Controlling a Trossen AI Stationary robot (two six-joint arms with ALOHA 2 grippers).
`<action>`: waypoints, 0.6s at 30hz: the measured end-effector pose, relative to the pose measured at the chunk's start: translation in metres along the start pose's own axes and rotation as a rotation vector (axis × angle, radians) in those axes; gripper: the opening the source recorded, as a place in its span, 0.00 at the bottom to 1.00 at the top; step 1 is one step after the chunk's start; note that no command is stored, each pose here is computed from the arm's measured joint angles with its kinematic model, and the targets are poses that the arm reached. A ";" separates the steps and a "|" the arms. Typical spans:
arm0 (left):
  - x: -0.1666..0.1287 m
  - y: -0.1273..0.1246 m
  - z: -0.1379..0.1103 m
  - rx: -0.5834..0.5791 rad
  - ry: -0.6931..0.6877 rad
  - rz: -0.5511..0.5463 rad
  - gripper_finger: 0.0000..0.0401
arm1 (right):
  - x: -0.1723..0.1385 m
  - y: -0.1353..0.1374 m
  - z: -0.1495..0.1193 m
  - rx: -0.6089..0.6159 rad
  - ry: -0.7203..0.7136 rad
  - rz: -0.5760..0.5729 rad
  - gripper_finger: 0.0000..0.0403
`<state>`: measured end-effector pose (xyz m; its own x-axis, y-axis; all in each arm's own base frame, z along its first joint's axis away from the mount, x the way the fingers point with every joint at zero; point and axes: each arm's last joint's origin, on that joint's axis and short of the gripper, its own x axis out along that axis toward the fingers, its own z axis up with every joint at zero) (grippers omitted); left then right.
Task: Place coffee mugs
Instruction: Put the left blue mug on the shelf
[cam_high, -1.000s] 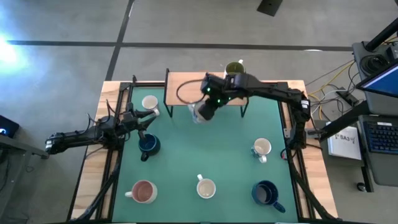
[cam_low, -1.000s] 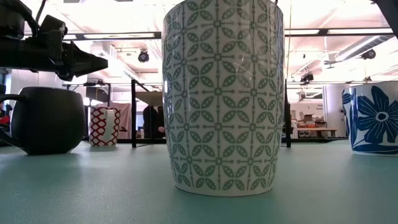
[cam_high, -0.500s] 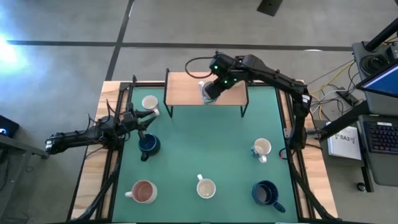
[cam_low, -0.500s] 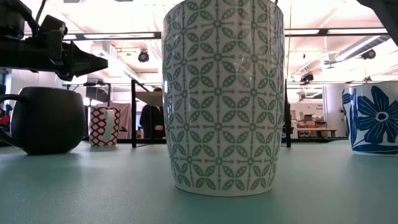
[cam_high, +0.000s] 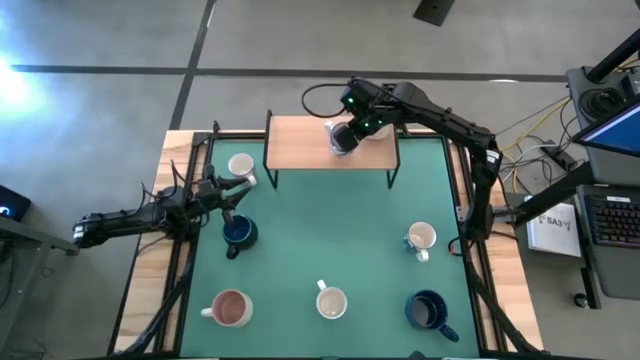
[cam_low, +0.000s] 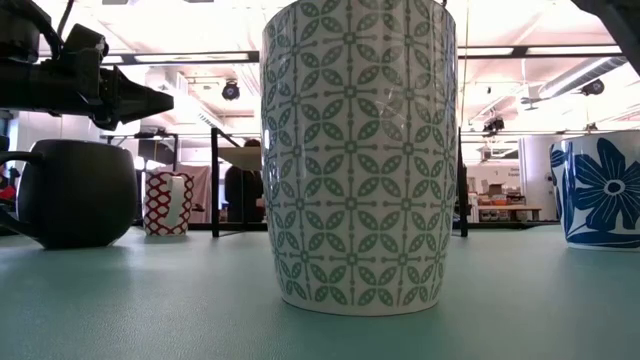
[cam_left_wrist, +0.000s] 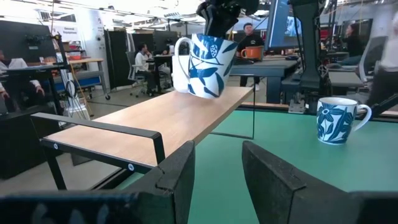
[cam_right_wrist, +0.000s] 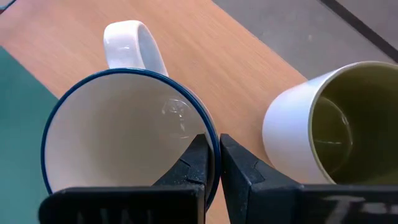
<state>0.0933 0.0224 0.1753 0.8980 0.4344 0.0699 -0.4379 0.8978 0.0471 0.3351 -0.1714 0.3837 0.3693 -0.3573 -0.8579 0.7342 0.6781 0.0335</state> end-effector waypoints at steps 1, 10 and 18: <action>0.000 0.000 0.000 0.000 0.000 0.000 0.29 | 0.001 0.000 0.000 -0.001 0.001 0.000 0.03; 0.000 0.000 0.000 0.000 0.000 0.000 0.29 | 0.020 0.004 0.001 -0.009 0.040 -0.018 0.08; 0.000 0.000 0.000 0.000 0.000 0.000 0.29 | 0.020 0.002 0.004 -0.053 0.031 -0.014 0.08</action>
<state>0.0933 0.0224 0.1752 0.8980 0.4344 0.0697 -0.4379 0.8978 0.0471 0.3464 -0.1798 0.3684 0.3406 -0.3473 -0.8737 0.7075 0.7067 -0.0052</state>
